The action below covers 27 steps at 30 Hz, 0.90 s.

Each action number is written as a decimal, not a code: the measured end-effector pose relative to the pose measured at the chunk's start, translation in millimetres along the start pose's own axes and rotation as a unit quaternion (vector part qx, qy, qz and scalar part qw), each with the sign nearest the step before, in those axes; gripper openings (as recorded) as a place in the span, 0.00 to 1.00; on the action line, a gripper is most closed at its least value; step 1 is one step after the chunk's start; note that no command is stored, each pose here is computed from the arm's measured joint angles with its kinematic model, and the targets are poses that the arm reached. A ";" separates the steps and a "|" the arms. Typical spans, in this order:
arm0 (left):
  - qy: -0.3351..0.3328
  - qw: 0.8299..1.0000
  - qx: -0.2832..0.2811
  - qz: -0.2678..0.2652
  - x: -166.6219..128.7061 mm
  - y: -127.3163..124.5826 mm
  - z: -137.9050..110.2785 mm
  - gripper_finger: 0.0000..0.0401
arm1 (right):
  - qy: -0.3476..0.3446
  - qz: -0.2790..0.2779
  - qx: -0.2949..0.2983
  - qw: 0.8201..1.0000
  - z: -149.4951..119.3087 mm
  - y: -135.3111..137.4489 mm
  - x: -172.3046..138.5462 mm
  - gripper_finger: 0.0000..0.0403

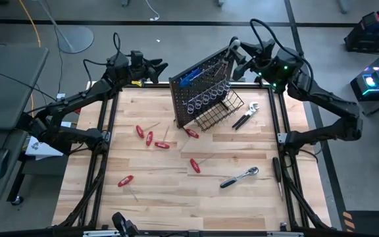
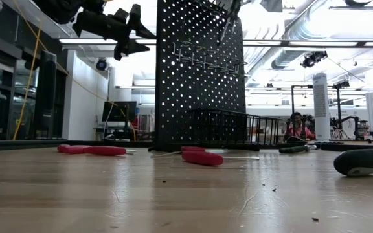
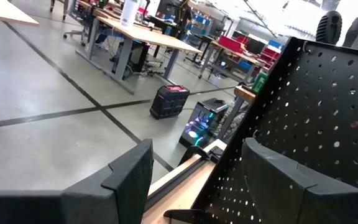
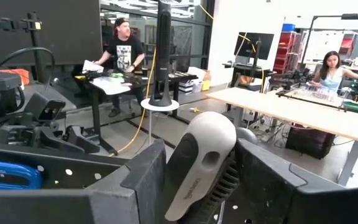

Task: Hang tools onto peg board
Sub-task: Hang the gray screwdriver on the peg board, then hang the red allen wrench on the peg board

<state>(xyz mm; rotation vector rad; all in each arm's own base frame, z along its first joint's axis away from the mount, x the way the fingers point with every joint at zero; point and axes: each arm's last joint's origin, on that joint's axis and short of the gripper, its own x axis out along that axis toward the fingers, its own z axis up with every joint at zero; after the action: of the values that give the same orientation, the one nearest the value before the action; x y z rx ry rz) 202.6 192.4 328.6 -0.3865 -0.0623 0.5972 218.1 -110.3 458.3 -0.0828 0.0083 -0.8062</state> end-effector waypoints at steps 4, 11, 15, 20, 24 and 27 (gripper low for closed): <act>-0.001 1.000 0.001 0.002 0.0 0.2 0.1 0.56 | -0.007 0.002 0.002 1.000 2.7 -1.5 -3.4 0.46; -0.003 1.000 0.010 0.007 -0.5 2.7 1.0 0.56 | -0.014 -0.019 -0.010 1.000 10.6 -10.7 -21.2 0.46; -0.005 1.000 0.017 0.014 -1.2 6.1 2.4 0.56 | -0.018 -0.022 0.000 1.000 16.1 -17.8 -37.3 0.46; -0.009 1.000 0.016 0.025 -2.5 11.9 4.6 0.56 | 0.006 -0.019 0.020 1.000 14.1 -22.6 -50.2 0.46; -0.011 0.999 0.016 0.035 -3.7 17.0 6.2 0.56 | 0.023 -0.010 0.035 0.999 11.8 -24.6 -56.7 0.46; -0.013 0.999 0.015 0.044 -4.8 21.4 7.6 0.56 | 0.034 0.016 0.044 0.998 10.1 -24.5 -60.7 0.46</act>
<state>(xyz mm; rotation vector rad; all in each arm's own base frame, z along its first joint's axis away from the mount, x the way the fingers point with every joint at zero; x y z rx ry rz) 185.9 208.4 327.9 -0.3540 -0.0611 0.6884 158.8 -82.7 468.9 0.0279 0.0389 -0.7754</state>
